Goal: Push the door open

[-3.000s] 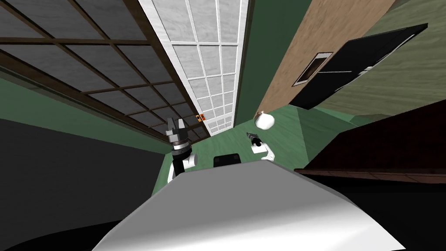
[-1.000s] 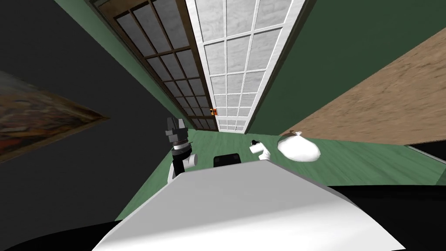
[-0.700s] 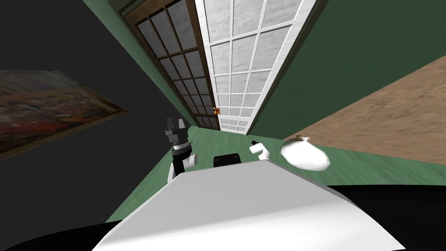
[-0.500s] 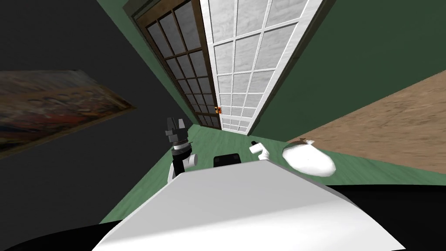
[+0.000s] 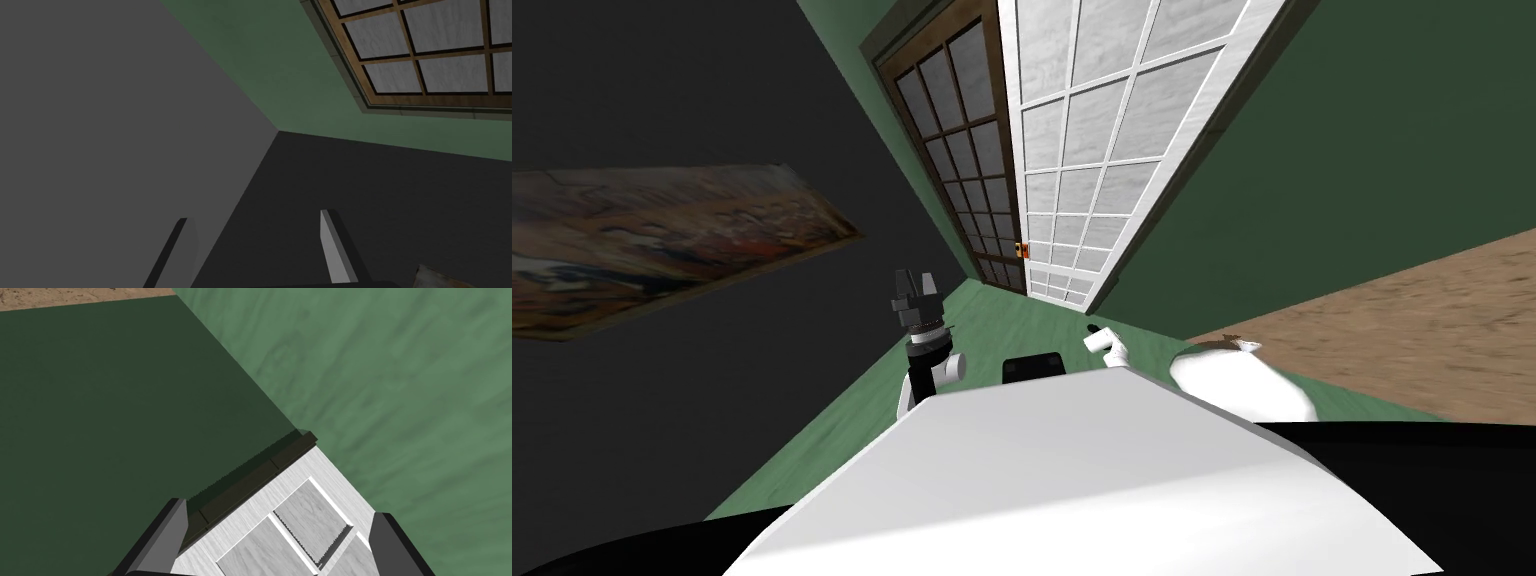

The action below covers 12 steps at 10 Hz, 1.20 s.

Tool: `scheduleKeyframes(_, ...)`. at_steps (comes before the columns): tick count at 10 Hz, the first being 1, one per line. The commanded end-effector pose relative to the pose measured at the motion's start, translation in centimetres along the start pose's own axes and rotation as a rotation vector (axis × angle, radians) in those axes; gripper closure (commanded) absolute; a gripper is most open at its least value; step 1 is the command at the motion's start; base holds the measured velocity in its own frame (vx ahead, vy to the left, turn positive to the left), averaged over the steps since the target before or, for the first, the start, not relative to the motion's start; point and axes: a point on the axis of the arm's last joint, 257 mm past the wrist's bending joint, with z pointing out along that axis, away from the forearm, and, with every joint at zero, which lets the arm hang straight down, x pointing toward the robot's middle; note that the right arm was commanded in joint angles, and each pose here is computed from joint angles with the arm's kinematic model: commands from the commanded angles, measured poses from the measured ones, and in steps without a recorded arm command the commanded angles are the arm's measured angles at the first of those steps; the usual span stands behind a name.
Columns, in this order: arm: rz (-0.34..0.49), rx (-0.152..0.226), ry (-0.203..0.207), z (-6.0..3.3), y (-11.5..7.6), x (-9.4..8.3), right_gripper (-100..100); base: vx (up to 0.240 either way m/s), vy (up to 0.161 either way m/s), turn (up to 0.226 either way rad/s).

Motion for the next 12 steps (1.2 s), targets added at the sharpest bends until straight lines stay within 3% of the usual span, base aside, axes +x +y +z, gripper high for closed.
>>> scheduleKeyframes(1, -0.012, 0.003, 0.011, -0.01, -0.1, 0.4, -100, 0.004, 0.003, 0.035)
scheduleKeyframes(5, -0.038, 0.010, 0.038, 0.12, -0.2, 1.0, -100, -0.010, -0.014, 0.056)
scheduleKeyframes(7, -0.050, 0.014, 0.051, 0.18, -0.2, 1.4, -100, -0.119, -0.032, 0.232)
scheduleKeyframes(12, -0.166, 0.042, 0.172, 0.46, -0.8, 4.3, -100, -0.167, -0.050, 0.311)
